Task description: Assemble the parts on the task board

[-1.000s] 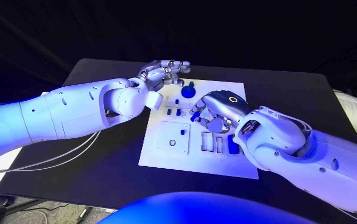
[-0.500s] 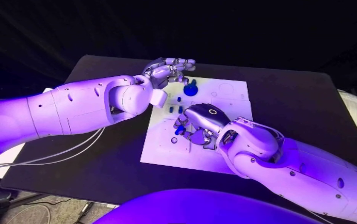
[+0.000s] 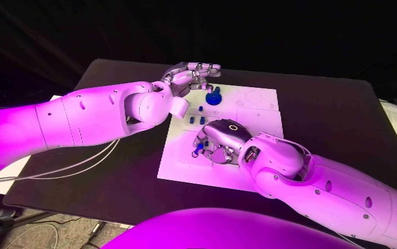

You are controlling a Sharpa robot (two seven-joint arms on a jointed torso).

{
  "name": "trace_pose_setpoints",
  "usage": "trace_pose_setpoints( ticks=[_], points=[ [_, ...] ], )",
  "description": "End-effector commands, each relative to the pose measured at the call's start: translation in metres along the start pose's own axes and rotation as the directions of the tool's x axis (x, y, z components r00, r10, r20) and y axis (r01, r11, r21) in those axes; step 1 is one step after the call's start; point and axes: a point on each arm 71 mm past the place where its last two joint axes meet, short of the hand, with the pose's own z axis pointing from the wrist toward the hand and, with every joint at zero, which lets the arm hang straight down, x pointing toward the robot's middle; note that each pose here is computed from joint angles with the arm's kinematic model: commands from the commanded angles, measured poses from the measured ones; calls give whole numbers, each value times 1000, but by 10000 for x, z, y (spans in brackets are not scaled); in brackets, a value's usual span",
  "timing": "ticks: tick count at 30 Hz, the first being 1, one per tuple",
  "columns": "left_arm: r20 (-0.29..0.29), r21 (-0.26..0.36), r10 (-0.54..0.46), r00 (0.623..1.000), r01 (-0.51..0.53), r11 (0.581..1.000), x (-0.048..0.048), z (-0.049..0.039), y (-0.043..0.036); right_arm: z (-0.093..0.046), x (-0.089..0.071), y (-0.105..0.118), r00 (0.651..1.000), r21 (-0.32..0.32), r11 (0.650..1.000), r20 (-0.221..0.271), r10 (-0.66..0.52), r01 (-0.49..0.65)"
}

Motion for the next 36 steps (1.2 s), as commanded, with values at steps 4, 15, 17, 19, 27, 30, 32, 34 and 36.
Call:
trace_pose_setpoints(
  ticks=[4,15,17,19,27,30,32,34,36],
  points=[
    [-23,6,-6,1000,6,1000,28,7,-2,8,43,41,1000,-23,1000,-28,0,-1],
    [-24,5,-6,1000,6,1000,31,7,-1,43,113,7,998,0,1000,-54,-11,11],
    [-24,5,-6,1000,6,1000,31,7,-1,52,133,3,998,4,1000,-60,-12,12],
    [-24,5,-6,1000,6,1000,30,7,-1,60,151,1,998,6,1000,-64,-12,12],
    [-23,5,-6,1000,6,1000,28,5,-2,84,213,0,996,14,1000,-83,-18,19],
    [-24,4,-6,1000,6,1000,30,5,-1,86,225,4,996,14,1000,-92,-20,22],
    [-24,4,-6,1000,6,1000,30,6,-1,87,229,10,995,12,1000,-94,-20,21],
    [-24,4,-6,1000,6,1000,30,6,-1,87,231,15,995,9,1000,-95,-14,15],
    [-23,4,-6,1000,6,1000,29,6,-1,87,231,16,996,7,1000,-93,-9,10]
  ],
)
